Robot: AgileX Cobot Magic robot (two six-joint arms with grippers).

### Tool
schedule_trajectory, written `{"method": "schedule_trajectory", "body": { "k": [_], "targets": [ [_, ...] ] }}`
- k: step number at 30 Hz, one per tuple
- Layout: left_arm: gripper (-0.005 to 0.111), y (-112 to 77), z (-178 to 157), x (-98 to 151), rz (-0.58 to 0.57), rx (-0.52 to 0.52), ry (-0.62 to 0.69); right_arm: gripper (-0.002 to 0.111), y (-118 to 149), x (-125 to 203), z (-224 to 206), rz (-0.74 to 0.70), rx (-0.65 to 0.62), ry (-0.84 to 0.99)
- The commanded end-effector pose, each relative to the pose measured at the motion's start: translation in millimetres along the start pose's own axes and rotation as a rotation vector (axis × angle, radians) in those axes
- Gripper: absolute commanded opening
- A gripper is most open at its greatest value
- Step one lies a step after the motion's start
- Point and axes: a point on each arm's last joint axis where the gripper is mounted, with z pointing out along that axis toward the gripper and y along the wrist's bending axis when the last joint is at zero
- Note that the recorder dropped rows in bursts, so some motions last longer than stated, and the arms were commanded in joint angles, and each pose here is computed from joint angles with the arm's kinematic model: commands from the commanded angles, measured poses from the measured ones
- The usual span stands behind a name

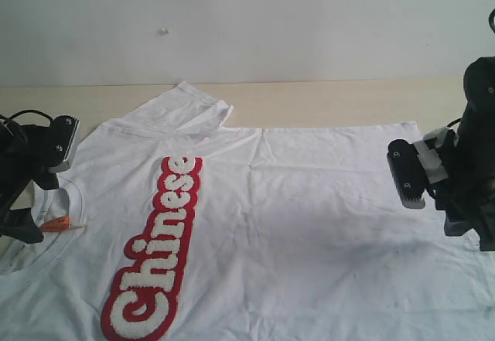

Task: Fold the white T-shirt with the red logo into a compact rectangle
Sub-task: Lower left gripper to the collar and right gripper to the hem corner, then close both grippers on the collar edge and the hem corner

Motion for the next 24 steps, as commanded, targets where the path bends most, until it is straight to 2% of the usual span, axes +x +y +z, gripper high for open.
{"method": "schedule_trajectory", "body": {
  "k": [1, 10, 24],
  "targets": [
    [0.082, 1.7, -2, -2, -0.004, -0.007, -0.030, 0.043, 1, 4, -2, -0.007, -0.023, -0.058],
    [0.082, 1.7, -2, -2, -0.010, -0.007, -0.036, 0.057, 14, 5, 10, -0.047, -0.034, -0.049],
    [0.082, 1.9, -2, -4, -0.025, -0.009, -0.052, 0.054, 10, 30, 14, 0.002, -0.016, -0.044]
  ]
}}
